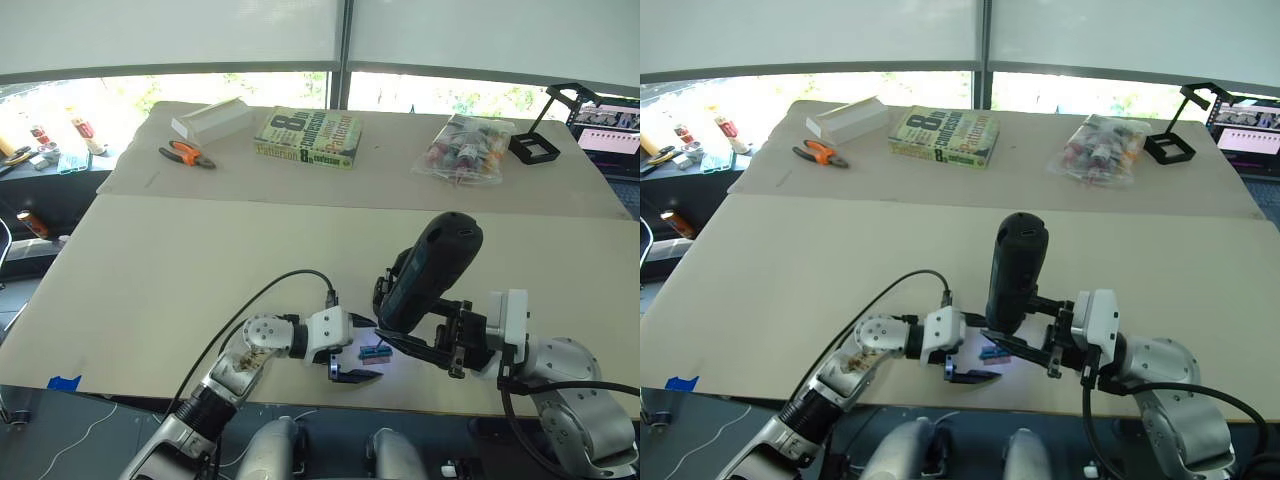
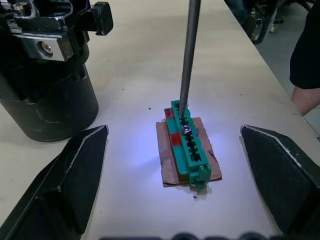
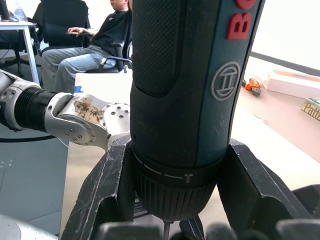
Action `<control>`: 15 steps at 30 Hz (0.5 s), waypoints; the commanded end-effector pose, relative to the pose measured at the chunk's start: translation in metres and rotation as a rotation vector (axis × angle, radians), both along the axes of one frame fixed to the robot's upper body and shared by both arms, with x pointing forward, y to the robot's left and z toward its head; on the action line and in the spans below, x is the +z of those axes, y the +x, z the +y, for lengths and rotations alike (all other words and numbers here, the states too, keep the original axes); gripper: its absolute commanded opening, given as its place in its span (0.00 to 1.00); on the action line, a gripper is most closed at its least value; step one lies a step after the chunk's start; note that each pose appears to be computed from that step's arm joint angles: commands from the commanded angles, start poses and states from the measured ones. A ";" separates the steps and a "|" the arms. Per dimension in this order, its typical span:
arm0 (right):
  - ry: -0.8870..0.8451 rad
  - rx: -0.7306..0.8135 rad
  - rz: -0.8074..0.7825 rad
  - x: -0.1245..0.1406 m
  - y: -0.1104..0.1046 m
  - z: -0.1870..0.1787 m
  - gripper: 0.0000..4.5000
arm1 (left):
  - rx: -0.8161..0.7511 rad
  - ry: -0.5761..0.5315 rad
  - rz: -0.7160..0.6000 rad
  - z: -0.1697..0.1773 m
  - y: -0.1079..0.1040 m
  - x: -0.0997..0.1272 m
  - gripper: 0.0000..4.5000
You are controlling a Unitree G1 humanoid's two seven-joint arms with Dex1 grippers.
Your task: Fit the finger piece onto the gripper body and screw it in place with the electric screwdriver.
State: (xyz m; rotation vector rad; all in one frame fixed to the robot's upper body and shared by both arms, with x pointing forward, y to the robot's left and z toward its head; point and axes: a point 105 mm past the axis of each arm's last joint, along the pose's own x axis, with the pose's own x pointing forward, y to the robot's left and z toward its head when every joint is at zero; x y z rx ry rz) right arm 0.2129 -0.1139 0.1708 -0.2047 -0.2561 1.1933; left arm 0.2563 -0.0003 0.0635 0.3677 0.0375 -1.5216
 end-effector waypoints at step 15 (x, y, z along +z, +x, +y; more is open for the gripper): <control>0.006 0.010 -0.067 0.012 -0.004 0.004 0.43 | -0.024 0.023 0.028 -0.004 -0.005 -0.007 1.00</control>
